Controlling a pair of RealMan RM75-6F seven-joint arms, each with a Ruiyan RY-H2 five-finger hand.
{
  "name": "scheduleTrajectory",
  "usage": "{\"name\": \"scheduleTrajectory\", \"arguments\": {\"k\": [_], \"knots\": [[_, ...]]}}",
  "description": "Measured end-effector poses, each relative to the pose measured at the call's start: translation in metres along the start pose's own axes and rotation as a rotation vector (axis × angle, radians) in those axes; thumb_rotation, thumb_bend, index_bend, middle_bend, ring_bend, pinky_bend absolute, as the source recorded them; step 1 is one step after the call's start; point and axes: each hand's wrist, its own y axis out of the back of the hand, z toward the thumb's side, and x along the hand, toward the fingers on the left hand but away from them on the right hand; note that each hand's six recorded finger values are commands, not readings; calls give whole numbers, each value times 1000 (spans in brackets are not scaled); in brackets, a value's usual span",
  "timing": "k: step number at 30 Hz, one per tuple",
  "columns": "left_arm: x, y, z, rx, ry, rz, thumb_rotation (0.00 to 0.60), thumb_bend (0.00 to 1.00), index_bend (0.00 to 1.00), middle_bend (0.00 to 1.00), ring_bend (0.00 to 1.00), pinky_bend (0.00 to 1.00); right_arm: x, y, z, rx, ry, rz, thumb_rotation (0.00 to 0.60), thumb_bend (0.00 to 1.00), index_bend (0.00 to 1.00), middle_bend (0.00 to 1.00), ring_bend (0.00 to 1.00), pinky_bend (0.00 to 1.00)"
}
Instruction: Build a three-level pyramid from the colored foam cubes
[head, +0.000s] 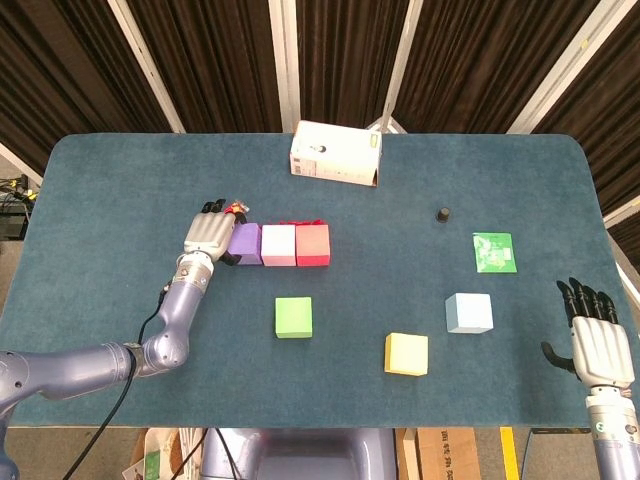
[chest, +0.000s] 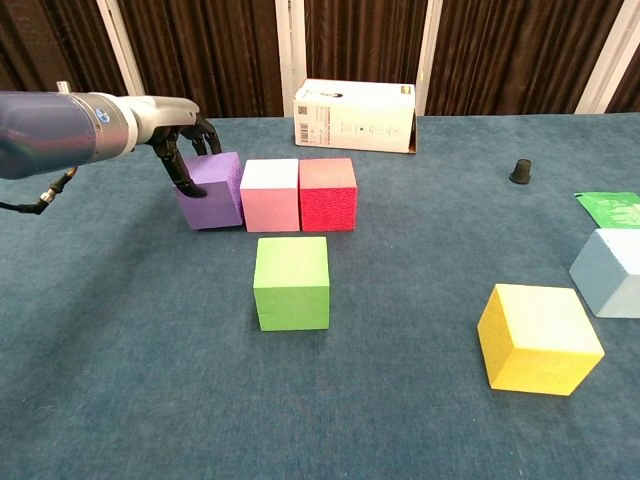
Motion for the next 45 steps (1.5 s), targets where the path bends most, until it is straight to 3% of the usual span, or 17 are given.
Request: {"name": "scheduleTrajectory", "arguments": {"k": [45], "knots": [[1,0,11,15,54,-22,600,381,310,263,0,0,-2,-2,-2,1,-11,15,600,290,28,18,0,0]]}}
